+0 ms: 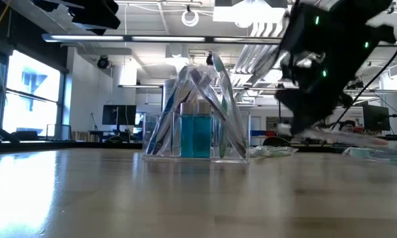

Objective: Pick & Place toothbrushing station
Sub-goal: Put the orange toothbrush into the transparent organizer

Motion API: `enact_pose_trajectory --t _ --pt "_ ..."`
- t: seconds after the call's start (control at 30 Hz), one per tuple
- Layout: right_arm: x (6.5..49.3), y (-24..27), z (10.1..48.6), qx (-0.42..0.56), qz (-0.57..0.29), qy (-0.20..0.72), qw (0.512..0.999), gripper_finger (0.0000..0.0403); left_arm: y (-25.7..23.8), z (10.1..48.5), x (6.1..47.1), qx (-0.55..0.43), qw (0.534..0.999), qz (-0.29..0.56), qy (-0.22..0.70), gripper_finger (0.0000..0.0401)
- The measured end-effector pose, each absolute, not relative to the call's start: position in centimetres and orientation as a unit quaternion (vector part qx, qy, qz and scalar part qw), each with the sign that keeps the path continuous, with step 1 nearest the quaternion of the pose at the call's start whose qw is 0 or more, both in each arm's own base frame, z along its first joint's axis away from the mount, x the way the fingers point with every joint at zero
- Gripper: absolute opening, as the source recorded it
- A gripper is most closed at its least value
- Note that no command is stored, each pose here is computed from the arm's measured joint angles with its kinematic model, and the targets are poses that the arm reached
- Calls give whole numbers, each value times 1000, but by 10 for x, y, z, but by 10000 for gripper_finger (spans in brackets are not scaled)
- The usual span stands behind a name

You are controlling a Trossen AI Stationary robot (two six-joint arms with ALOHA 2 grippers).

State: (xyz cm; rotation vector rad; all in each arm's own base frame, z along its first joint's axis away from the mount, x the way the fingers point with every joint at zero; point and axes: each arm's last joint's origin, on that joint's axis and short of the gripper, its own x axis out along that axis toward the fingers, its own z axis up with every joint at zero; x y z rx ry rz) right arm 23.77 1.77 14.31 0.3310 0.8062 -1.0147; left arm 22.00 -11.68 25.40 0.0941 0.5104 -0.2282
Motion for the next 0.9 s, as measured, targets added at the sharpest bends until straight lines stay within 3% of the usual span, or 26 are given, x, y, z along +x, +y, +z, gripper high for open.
enact_pose_trajectory --t 0.33,0.5,0.73,0.9 --pt "266 101 221 68 -308 170 933 10 -127 237 241 52 967 -89 235 214" --pt "271 141 266 22 -166 30 985 13 -135 232 259 67 980 -71 176 214" --pt "268 160 292 -34 27 -91 995 9 -146 245 280 36 998 -56 11 214" --pt "279 162 284 -53 35 -137 988 11 -145 247 288 18 997 -55 -51 214"
